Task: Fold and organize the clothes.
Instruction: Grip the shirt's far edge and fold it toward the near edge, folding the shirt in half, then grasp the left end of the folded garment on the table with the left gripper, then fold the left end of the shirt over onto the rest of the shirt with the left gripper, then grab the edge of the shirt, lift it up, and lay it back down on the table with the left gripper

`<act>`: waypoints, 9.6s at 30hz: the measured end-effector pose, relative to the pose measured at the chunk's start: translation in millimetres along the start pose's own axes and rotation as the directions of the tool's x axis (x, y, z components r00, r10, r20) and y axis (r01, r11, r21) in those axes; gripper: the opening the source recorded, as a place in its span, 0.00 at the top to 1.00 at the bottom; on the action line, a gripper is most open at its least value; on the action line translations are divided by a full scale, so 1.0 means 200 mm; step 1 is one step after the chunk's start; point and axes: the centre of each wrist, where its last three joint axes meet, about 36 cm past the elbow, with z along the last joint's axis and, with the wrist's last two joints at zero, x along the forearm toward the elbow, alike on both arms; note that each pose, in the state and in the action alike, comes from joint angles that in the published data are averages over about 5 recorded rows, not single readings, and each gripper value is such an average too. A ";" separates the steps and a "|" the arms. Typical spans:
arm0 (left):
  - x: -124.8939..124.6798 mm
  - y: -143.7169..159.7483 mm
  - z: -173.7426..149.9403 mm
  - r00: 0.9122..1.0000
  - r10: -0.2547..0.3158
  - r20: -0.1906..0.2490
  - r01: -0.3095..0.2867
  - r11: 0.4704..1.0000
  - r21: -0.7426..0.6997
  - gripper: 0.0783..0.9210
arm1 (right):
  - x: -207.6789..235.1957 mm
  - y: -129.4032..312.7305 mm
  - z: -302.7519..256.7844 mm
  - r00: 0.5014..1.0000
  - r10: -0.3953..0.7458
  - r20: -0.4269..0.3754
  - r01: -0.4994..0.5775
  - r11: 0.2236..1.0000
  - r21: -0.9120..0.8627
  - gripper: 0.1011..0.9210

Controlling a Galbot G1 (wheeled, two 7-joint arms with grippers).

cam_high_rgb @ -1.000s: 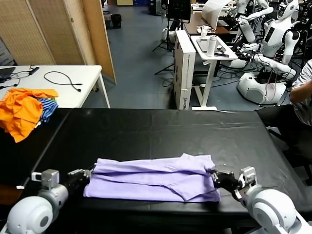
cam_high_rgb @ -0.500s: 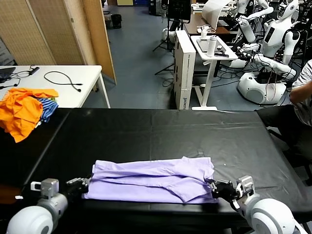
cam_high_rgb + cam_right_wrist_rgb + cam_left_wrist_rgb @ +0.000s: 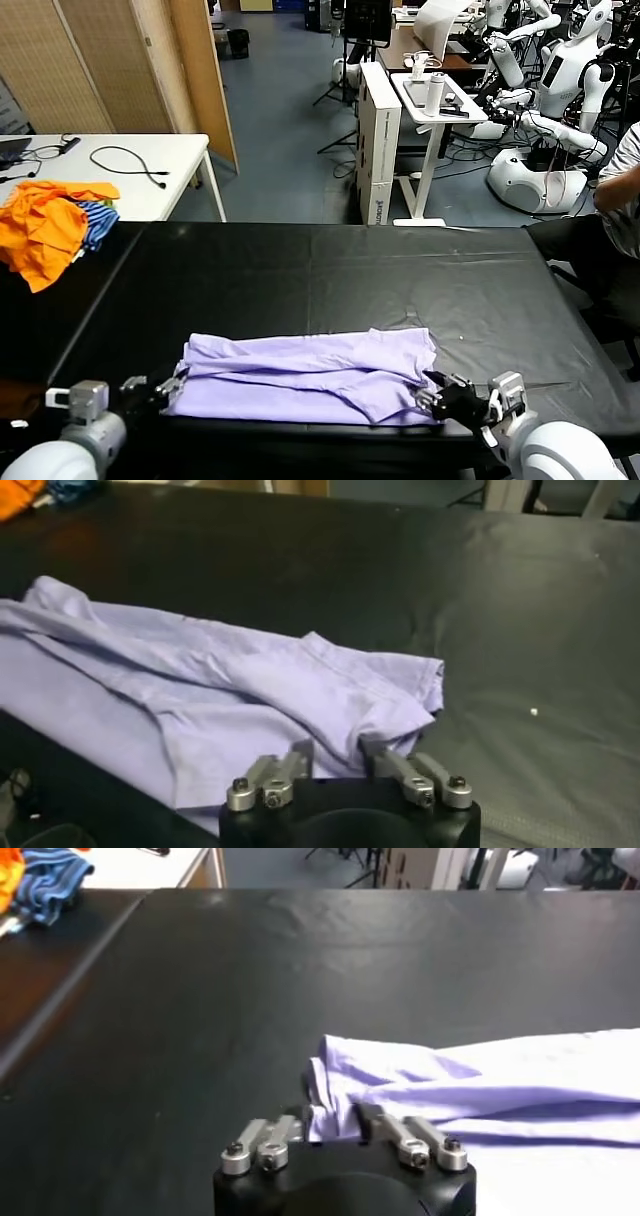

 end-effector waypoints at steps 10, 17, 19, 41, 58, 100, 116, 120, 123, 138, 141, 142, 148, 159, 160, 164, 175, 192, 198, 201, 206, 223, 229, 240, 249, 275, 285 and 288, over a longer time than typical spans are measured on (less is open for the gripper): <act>-0.12 0.04 -0.13 0.997 -0.030 0.076 0.026 0.999 0.046 0.02 | -0.24 -0.14 -0.04 0.995 0.091 0.043 -0.087 0.993 -0.078 0.02; -0.27 0.06 -0.13 0.997 -0.018 0.073 0.012 0.997 0.079 0.02 | -0.37 -0.19 -0.04 0.993 0.109 0.036 -0.104 0.986 -0.128 0.02; -0.31 0.06 -0.11 0.998 -0.016 0.063 0.011 0.996 0.085 0.02 | -0.39 -0.20 -0.03 0.993 0.113 0.032 -0.107 0.985 -0.135 0.02; -0.40 0.05 -0.03 0.999 0.042 0.027 -0.045 0.993 0.112 0.27 | -0.47 -0.21 0.03 0.993 0.115 0.003 -0.113 0.981 -0.159 0.35; -0.44 0.03 -0.01 0.999 0.007 0.046 -0.008 1.000 0.019 0.92 | -0.45 -0.16 0.07 0.974 0.223 0.027 -0.214 0.958 -0.193 0.95; -0.31 0.06 0.07 0.997 0.074 0.031 -0.078 0.982 0.171 0.03 | -0.04 -0.13 -0.03 0.984 0.116 0.135 -0.098 0.986 -0.137 0.02; -0.33 0.05 0.14 0.994 0.104 0.030 -0.108 0.965 0.239 0.50 | -0.05 -0.13 -0.02 0.983 0.124 0.134 -0.106 0.986 -0.132 0.02; -0.33 0.04 0.15 0.994 0.108 0.024 -0.111 0.962 0.248 0.78 | -0.06 -0.13 -0.02 0.983 0.124 0.138 -0.106 0.986 -0.128 0.02; -0.33 0.03 0.15 0.994 0.108 0.023 -0.110 0.963 0.244 0.88 | -0.06 -0.13 -0.02 0.982 0.125 0.138 -0.108 0.986 -0.127 0.02; -0.19 0.28 0.04 0.979 -0.156 0.129 0.171 0.979 -0.114 0.87 | -0.07 -0.11 0.01 0.980 0.126 0.157 -0.101 0.982 -0.160 0.02; -0.13 0.40 -0.03 0.958 -0.230 0.171 0.263 0.943 -0.202 0.87 | -0.06 -0.10 0.02 0.977 0.111 0.183 -0.081 0.983 -0.165 0.02; -0.11 0.42 -0.05 0.952 -0.245 0.183 0.283 0.934 -0.219 0.87 | -0.06 -0.10 0.02 0.975 0.106 0.195 -0.074 0.984 -0.165 0.02; -0.04 0.35 -0.13 0.950 -0.231 0.211 0.272 0.943 -0.192 0.87 | -0.02 -0.09 0.06 0.959 0.100 0.264 -0.064 0.988 -0.141 0.02; 0.02 -0.18 -0.11 0.974 0.089 0.208 -0.098 0.995 0.033 0.87 | 0.04 -0.05 0.12 0.959 0.120 0.257 -0.085 0.986 -0.142 0.02; 0.02 -0.21 -0.11 0.971 0.110 0.214 -0.122 0.992 0.043 0.87 | 0.04 -0.04 0.12 0.959 0.122 0.256 -0.087 0.986 -0.142 0.02; 0.02 -0.32 -0.12 0.957 0.177 0.230 -0.199 0.977 0.078 0.87 | 0.04 -0.03 0.14 0.959 0.129 0.252 -0.096 0.985 -0.141 0.02; -0.06 -0.48 -0.08 0.936 0.263 0.233 -0.298 0.946 0.128 0.87 | 0.04 -0.02 0.14 0.960 0.128 0.249 -0.095 0.985 -0.140 0.02; -0.22 -0.66 0.03 0.934 0.304 0.189 -0.335 0.928 0.163 0.87 | 0.01 -0.01 0.16 0.962 0.132 0.238 -0.102 0.986 -0.135 0.02; -0.26 -0.72 0.07 0.937 0.304 0.174 -0.332 0.929 0.164 0.87 | 0.01 0.01 0.16 0.964 0.116 0.240 -0.088 0.988 -0.126 0.02; -0.28 -0.74 0.08 0.938 0.302 0.171 -0.329 0.929 0.168 0.86 | 0.01 0.01 0.16 0.966 0.094 0.241 -0.069 0.992 -0.110 0.02; -0.29 -0.75 0.08 0.936 0.304 0.178 -0.334 0.926 0.174 0.63 | -0.01 0.03 0.15 0.970 0.049 0.237 -0.030 0.996 -0.083 0.02; -0.19 -0.57 -0.02 0.933 0.187 0.307 -0.219 0.973 0.074 0.02 | -0.27 0.15 0.04 0.966 -0.130 0.222 0.133 0.991 0.002 0.02; -0.21 -0.48 0.00 0.946 0.116 0.303 -0.131 0.991 0.029 0.02 | -0.43 0.26 0.00 0.953 -0.232 0.196 0.221 0.972 0.076 0.02; -0.25 -0.45 0.05 0.956 0.067 0.287 -0.079 0.996 0.030 0.02 | -0.66 0.42 -0.06 0.931 -0.339 0.132 0.291 0.912 0.290 0.02; -0.27 -0.44 0.07 0.957 0.059 0.286 -0.070 0.997 0.028 0.02 | -0.71 0.42 0.00 0.965 -0.257 0.059 0.213 0.891 0.400 0.02; -0.42 -0.15 0.31 0.947 -0.005 0.322 -0.088 0.958 0.274 0.02 | -0.26 0.13 -0.05 0.946 -0.170 0.274 0.191 0.980 -0.052 0.02; -0.42 -0.15 0.37 0.943 0.001 0.332 -0.147 0.898 0.415 0.02 | -0.23 0.12 -0.04 0.948 -0.150 0.282 0.175 0.982 -0.064 0.02; -0.43 -0.15 0.39 0.944 0.004 0.329 -0.156 0.887 0.436 0.02 | -0.23 0.12 -0.04 0.949 -0.148 0.279 0.173 0.983 -0.066 0.02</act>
